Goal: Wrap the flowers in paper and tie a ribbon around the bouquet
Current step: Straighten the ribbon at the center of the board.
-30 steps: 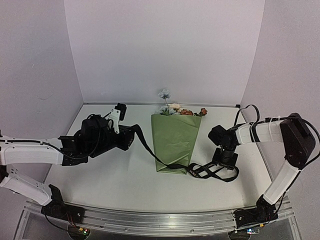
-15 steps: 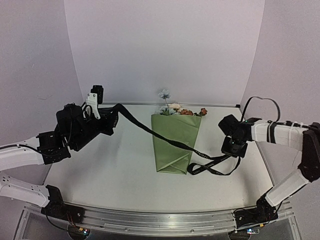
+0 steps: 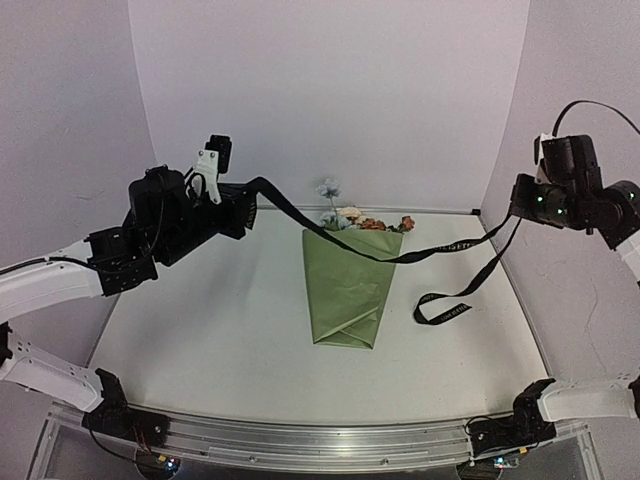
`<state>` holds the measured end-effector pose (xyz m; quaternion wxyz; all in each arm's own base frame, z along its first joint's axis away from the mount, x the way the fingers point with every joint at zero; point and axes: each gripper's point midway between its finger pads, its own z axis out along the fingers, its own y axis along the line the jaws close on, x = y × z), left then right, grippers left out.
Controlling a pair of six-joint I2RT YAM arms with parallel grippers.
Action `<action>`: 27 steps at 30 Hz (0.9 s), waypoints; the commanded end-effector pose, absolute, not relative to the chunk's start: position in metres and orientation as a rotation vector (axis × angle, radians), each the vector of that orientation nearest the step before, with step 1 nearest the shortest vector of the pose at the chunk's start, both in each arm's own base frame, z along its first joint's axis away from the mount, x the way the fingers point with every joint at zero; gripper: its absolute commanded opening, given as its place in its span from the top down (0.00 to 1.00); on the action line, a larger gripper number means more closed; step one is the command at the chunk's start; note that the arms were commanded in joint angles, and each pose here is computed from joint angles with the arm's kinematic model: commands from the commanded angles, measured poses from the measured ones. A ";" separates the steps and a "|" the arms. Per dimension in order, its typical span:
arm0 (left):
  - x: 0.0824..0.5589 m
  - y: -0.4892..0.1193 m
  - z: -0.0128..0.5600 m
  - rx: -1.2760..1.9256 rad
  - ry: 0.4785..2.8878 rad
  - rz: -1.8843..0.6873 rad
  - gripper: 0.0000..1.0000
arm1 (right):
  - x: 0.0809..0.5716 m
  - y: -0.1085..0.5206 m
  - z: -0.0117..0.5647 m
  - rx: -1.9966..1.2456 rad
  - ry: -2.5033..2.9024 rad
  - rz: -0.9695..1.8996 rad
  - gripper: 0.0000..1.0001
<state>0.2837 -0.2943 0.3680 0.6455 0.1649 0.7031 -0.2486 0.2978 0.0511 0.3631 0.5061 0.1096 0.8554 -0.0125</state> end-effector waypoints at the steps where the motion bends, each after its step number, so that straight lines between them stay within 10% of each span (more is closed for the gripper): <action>1: 0.336 -0.209 0.346 0.057 1.785 -0.425 1.00 | 0.302 0.115 0.333 -0.036 2.266 0.068 1.00; 9: 0.335 -0.079 0.251 -0.328 1.990 -0.168 1.00 | 0.281 0.236 0.205 -0.207 2.624 0.321 0.90; 18: 0.316 0.013 0.192 -0.689 2.013 -0.030 1.00 | 0.273 0.220 0.165 -0.059 2.696 0.252 0.26; 27: 0.331 0.019 0.189 -0.724 1.996 -0.117 1.00 | 0.307 0.142 0.115 0.145 2.801 0.013 0.26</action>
